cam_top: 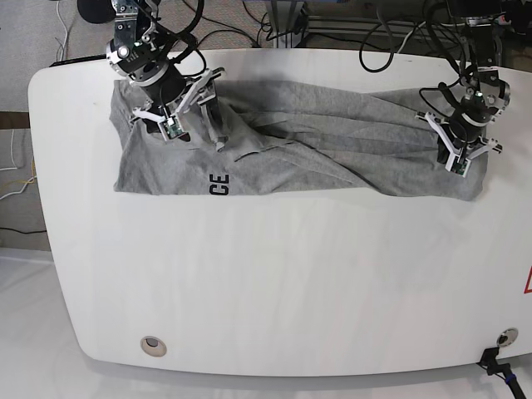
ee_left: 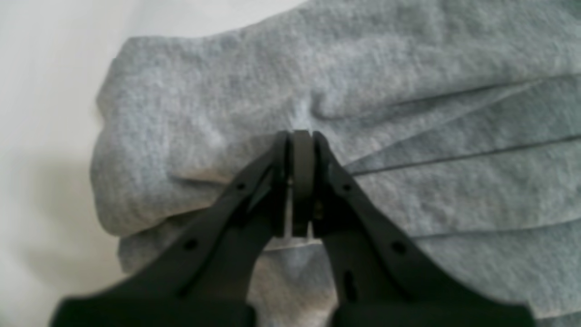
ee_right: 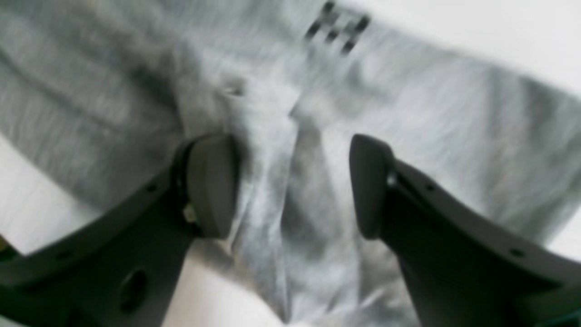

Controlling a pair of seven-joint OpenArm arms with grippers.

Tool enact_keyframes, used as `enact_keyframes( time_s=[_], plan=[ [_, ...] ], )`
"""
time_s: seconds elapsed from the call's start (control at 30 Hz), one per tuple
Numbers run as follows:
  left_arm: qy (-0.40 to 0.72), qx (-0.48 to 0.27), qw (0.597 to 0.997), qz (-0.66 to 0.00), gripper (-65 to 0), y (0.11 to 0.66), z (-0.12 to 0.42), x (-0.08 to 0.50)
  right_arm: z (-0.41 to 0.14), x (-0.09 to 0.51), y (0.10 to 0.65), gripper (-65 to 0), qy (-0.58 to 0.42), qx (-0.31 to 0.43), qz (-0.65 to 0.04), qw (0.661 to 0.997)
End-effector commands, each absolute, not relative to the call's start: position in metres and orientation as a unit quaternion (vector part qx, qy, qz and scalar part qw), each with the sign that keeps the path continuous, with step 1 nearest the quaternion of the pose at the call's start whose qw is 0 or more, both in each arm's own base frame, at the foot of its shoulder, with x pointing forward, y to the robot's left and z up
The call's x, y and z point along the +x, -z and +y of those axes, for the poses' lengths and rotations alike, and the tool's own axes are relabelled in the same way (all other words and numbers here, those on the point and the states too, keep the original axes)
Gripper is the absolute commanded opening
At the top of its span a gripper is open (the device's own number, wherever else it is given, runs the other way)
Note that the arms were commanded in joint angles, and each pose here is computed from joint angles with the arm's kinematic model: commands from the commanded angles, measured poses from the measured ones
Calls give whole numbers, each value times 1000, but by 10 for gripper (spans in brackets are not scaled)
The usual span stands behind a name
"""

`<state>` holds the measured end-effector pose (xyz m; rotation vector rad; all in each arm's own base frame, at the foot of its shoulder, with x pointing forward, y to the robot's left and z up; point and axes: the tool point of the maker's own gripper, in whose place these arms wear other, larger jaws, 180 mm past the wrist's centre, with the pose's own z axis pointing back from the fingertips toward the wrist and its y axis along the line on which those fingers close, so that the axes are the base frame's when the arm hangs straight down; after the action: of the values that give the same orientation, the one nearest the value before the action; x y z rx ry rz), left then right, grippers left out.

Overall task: Fold the T-shirt properly
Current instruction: 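Open both grippers and hold them above the folded shirt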

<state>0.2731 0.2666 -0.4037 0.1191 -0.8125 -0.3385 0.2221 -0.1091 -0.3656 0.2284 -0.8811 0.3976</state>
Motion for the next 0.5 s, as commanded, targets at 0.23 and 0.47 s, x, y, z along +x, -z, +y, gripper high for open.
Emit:
enact_keyframes(
  time_s=[0.23,0.47],
  plan=[
    [162,58,892,-419,-650,391,263,283,-117,275,318,-272,-184,88,-510,836],
    [162,53,878,-448,-650,383,259,289,-135,291,315,-272,-130,35,-553,822]
  ],
)
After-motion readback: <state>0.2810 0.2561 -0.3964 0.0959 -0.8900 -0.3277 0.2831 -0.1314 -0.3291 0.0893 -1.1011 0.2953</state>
